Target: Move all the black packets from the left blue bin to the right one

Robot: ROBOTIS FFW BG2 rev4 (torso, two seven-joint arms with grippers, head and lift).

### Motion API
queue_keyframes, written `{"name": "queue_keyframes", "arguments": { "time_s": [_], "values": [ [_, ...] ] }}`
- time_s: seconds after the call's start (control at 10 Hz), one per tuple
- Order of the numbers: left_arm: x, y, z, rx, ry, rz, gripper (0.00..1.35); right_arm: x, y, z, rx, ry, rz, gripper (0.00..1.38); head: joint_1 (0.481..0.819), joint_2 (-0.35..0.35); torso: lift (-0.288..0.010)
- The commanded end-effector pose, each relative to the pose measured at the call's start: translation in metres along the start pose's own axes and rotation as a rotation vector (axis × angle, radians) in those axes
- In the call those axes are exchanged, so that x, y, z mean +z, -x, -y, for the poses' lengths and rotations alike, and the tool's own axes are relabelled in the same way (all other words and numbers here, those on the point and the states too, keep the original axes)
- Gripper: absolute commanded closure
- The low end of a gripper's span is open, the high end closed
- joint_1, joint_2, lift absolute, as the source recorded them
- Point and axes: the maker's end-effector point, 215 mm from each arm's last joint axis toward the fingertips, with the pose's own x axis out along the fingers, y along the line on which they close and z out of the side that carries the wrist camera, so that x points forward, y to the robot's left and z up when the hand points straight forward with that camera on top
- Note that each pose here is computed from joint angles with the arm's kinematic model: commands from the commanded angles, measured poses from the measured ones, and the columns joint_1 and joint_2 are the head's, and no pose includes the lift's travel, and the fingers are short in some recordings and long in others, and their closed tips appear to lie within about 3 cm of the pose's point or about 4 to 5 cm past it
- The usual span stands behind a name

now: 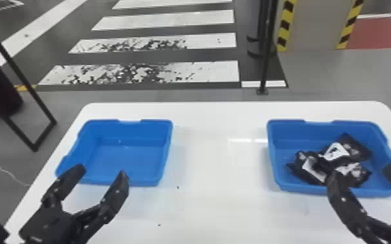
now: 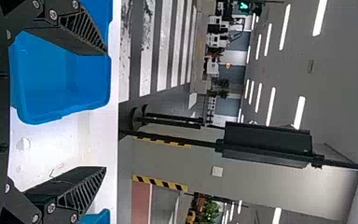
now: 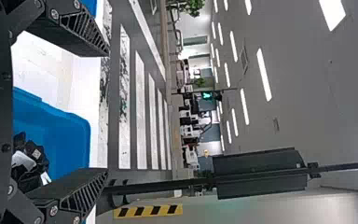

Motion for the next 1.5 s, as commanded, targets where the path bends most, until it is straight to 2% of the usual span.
{"name": "queue_keyframes", "arguments": {
  "time_s": [0.0, 1.4],
  "values": [
    [-0.0028, 0.0001, 0.0003, 0.001, 0.009, -0.006, 0.17, -0.0011, 0.0002, 0.0, 0.0, -0.001, -0.002, 0.15, 0.695, 0.137, -0.14],
    [-0.0074, -0.0001, -0.0013, 0.005, 0.031, -0.005, 0.17, -0.0027, 0.0, 0.0013, -0.003, -0.022, 0.001, 0.15, 0.695, 0.137, -0.14]
  ]
}}
